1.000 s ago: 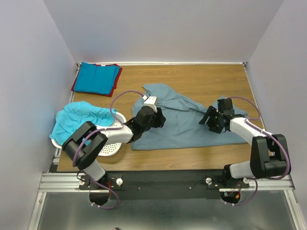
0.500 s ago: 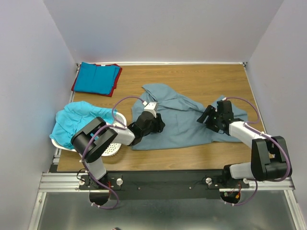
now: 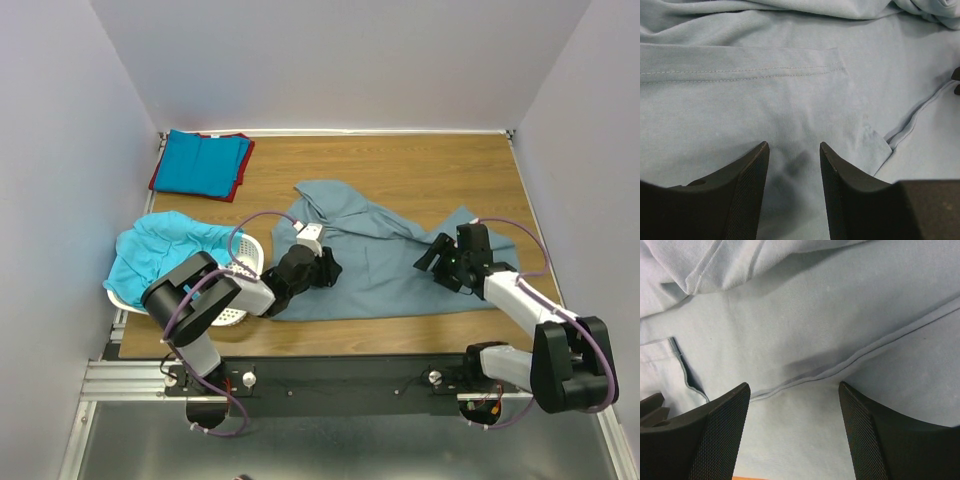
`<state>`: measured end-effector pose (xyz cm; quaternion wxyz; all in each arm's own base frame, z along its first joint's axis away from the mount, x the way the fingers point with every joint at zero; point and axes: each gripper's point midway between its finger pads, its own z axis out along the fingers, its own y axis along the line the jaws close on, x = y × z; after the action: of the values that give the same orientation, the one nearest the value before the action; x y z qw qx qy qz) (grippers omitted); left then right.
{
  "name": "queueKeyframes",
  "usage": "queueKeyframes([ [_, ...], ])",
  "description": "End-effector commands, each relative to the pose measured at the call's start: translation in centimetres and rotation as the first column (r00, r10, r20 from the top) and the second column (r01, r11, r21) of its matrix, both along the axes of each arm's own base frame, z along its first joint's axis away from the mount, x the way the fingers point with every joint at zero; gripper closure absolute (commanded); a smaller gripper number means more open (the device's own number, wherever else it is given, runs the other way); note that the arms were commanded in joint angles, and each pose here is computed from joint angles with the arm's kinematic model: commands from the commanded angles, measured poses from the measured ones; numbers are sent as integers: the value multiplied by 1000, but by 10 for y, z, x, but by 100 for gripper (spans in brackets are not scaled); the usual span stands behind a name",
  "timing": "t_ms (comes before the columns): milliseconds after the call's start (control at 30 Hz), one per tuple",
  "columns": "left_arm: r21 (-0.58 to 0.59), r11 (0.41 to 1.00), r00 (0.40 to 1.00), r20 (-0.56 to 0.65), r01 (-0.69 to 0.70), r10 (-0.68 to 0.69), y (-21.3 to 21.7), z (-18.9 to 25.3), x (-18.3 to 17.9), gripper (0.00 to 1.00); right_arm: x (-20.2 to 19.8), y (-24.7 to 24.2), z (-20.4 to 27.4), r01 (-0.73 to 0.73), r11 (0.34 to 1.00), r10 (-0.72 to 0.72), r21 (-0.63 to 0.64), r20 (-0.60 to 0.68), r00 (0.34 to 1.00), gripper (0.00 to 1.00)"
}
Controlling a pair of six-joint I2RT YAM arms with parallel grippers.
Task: Fold and stack the t-shirts
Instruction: Fold the tshirt
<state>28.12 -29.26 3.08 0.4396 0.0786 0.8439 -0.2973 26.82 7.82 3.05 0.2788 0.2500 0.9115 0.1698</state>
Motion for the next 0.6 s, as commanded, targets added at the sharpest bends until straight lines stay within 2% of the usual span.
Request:
queueKeyframes([
  [0, 135, 989, 993, -105, 62, -48, 15, -40, -36, 46, -54, -3, -28, 14, 1000, -15, -8, -199, 980, 21],
  [167, 95, 993, 995, -84, 64, -56, 8, -19, -35, 46, -53, -6, -9, 1, 1000, -5, -27, -156, 988, 21],
  [233, 81, 995, 998, -47, 55, -51, 3, 4, -26, 46, -43, -11, 9, -2, 998, -5, -61, -120, 993, 20],
  [300, 68, 997, 999, 9, 47, -48, -1, 32, -17, 45, -23, -12, 37, -1, 997, -2, -71, -38, 999, 20],
  [433, 50, 999, 995, 101, 6, -11, -2, 88, 8, 38, 9, -23, 73, 15, 988, -9, -153, 37, 999, 19],
  [567, 3, 1000, 987, 159, -31, 30, 14, 129, 42, 37, 42, -32, 87, 44, 975, -33, -220, 53, 998, 19],
])
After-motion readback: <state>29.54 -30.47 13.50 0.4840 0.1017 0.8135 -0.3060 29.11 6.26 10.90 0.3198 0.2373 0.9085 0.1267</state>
